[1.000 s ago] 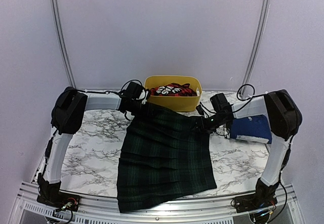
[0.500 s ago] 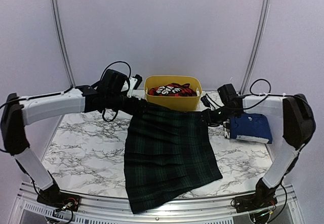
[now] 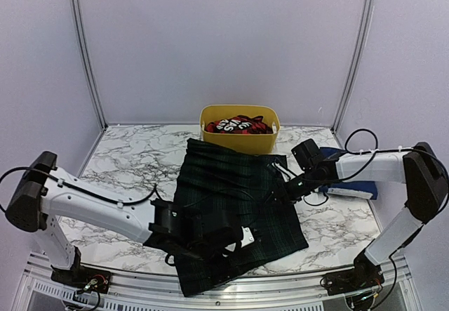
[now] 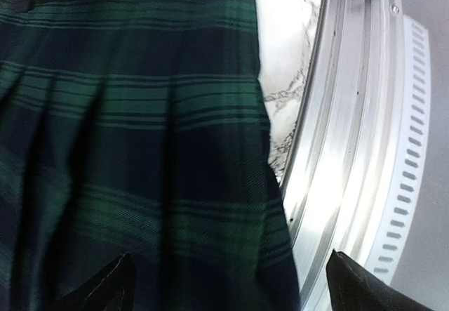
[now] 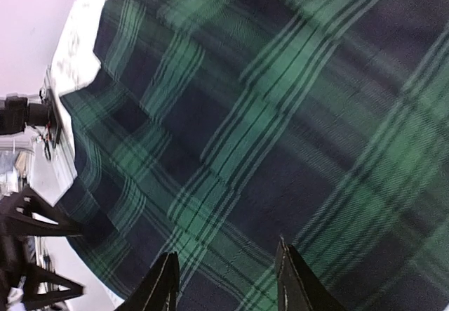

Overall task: Fold and stack the mixed laundry pile
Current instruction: Smooth out the flattened skirt at the center of the board.

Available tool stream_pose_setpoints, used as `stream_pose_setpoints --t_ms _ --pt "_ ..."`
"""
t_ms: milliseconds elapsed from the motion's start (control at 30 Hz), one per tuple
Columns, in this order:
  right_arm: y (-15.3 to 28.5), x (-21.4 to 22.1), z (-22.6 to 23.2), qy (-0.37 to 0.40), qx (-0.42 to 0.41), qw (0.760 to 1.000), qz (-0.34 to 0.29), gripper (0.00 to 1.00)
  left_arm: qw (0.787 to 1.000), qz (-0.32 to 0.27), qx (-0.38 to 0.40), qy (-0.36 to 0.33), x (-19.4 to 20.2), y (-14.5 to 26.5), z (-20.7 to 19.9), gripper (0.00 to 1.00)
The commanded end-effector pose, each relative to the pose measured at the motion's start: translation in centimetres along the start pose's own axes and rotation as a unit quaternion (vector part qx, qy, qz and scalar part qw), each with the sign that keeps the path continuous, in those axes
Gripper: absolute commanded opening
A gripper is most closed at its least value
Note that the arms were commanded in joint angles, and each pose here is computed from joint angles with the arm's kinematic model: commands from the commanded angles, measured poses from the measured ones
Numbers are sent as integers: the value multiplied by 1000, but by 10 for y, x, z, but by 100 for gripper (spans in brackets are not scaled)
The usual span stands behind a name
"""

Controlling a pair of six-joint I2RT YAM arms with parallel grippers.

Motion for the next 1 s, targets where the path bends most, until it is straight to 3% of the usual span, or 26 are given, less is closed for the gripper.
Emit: stream_pose_setpoints --t_ms 0,133,367,467,600,700,800,867,967 --pt "-18 10 5 12 -20 1000 18 42 999 36 -9 4 0 -28 -6 93" --pt "-31 23 -12 -12 -3 999 35 40 995 83 -21 44 30 -50 17 74" --pt "-44 5 -17 -13 20 999 25 39 987 116 -73 85 75 -40 75 61" --pt "-19 -10 7 -4 26 1000 -11 45 985 110 -89 103 75 -30 90 66" --pt "34 7 33 -31 37 997 -56 59 974 33 -99 201 63 10 92 91" --pt "55 46 29 -100 37 993 -54 63 936 -37 -104 333 66 43 88 99" --pt "64 82 15 -157 45 985 -51 64 873 -102 -109 464 82 73 81 99" --pt "73 92 9 -178 70 980 -62 70 825 -130 -108 540 101 84 74 99" --pt "66 113 -5 -222 69 972 -34 73 778 -143 -104 603 131 88 64 99"
Point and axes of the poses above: each gripper's point midway between its finger pads, its own y axis back along the fingers, its own z axis along the line the jaws close on, x = y × z, the point moved 9 cm from there along y, back along the fingers, and after that the axes turned 14 degrees about -y, right-handed, at the moved point
